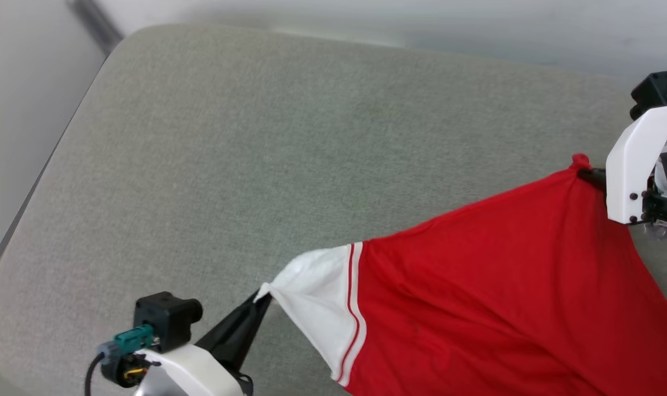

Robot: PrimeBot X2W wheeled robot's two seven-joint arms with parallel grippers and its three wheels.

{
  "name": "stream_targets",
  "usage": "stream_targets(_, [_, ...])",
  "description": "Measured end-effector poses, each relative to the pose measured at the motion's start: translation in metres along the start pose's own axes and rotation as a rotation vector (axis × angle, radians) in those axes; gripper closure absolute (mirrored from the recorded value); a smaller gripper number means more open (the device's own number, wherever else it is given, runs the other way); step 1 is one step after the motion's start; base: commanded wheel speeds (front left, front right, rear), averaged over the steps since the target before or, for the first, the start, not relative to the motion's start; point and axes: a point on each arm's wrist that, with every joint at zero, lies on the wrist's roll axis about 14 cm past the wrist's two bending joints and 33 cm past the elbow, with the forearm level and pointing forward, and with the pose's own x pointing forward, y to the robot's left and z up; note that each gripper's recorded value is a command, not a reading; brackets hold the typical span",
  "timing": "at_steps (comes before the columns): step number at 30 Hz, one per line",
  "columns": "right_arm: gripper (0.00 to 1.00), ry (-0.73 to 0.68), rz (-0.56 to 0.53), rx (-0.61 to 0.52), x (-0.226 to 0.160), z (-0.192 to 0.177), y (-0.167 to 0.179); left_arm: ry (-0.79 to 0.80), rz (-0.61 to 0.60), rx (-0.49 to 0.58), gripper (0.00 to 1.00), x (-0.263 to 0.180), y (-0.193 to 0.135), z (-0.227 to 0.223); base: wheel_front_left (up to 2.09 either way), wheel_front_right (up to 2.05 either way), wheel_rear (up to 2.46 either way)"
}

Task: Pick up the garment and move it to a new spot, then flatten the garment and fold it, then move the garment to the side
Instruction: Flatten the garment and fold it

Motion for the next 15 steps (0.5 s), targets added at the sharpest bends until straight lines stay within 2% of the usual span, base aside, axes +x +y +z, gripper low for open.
stream_targets(8, [1.00, -0.253, -0.041, -0.014, -0.083, 0.038, -0.008, -0.166, -0.042, 0.083, 1.00, -0.009, -0.010, 0.054, 0.00, 0.00, 0.00])
stream_targets(15, [1.00, -0.466, -0.085, -0.042, -0.158, 0.058, -0.007, -0.390, -0.098, 0.178, 1.00, -0.019, -0.029, 0.124, 0.00, 0.00, 0.00])
